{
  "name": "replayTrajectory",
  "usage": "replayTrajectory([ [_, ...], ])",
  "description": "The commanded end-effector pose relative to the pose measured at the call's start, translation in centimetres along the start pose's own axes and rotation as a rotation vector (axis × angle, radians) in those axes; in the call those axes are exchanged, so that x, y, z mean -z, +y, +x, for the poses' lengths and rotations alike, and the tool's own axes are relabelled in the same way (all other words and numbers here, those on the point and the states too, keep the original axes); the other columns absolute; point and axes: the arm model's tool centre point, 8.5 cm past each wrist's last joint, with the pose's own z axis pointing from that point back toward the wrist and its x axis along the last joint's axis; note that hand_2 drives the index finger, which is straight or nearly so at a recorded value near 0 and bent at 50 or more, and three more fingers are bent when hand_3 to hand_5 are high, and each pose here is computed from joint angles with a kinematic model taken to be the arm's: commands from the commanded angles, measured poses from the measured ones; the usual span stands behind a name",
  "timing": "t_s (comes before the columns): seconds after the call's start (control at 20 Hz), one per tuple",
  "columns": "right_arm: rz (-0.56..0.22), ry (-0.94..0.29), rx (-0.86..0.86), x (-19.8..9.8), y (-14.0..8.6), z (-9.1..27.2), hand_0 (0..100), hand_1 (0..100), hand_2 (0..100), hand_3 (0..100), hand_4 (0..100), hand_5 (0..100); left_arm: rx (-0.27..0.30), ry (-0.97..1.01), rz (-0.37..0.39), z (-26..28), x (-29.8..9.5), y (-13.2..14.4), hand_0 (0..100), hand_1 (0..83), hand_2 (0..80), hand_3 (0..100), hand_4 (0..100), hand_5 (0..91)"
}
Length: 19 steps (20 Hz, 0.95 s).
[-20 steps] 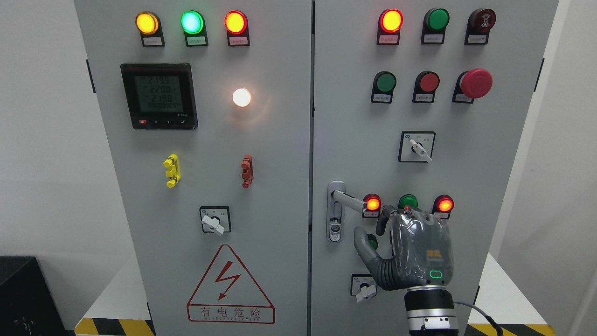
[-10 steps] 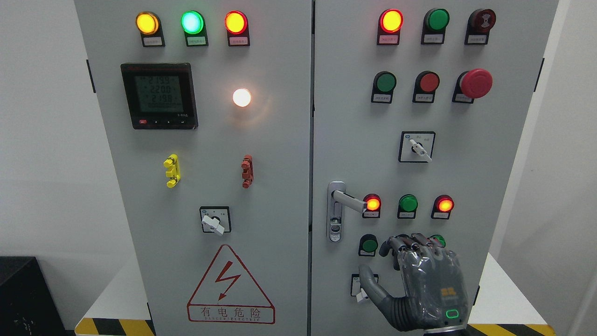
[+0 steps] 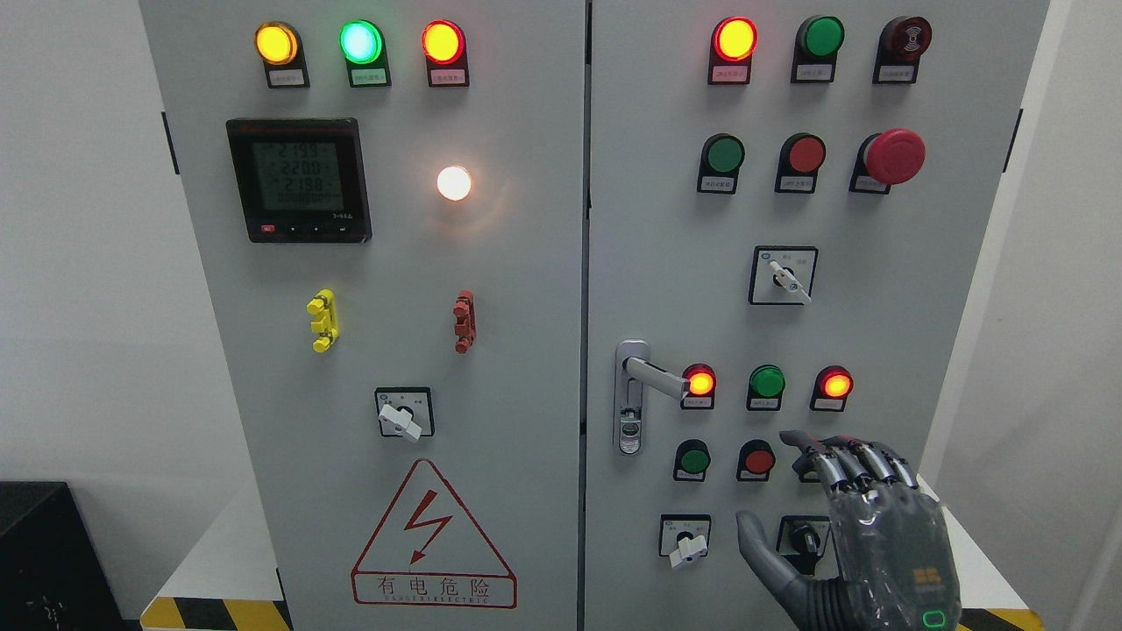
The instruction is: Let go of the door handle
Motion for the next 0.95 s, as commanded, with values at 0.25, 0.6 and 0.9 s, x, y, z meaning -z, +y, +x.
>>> replayTrajectory([
  [0.25,-0.105,0.048,0.026,-0.3,-3.2,-2.0,37,27,0,0,0,0,0.000,0.002,-0.001,0.0,0.0,0.0,0,0.0,4.7,11,1,0.0],
  [0.6,-0.125,0.029,0.036,0.0,-3.3,-1.4,40,27,0,0,0,0,0.000,0.002,-0.001,0.0,0.0,0.0,0,0.0,4.6,11,1,0.0],
  [0.9,-0.139,0.001,0.049,0.7,-3.4,-0.5,40,27,0,0,0,0,0.000,0.000,-0.001,0.0,0.0,0.0,0,0.0,4.6,11,1,0.0],
])
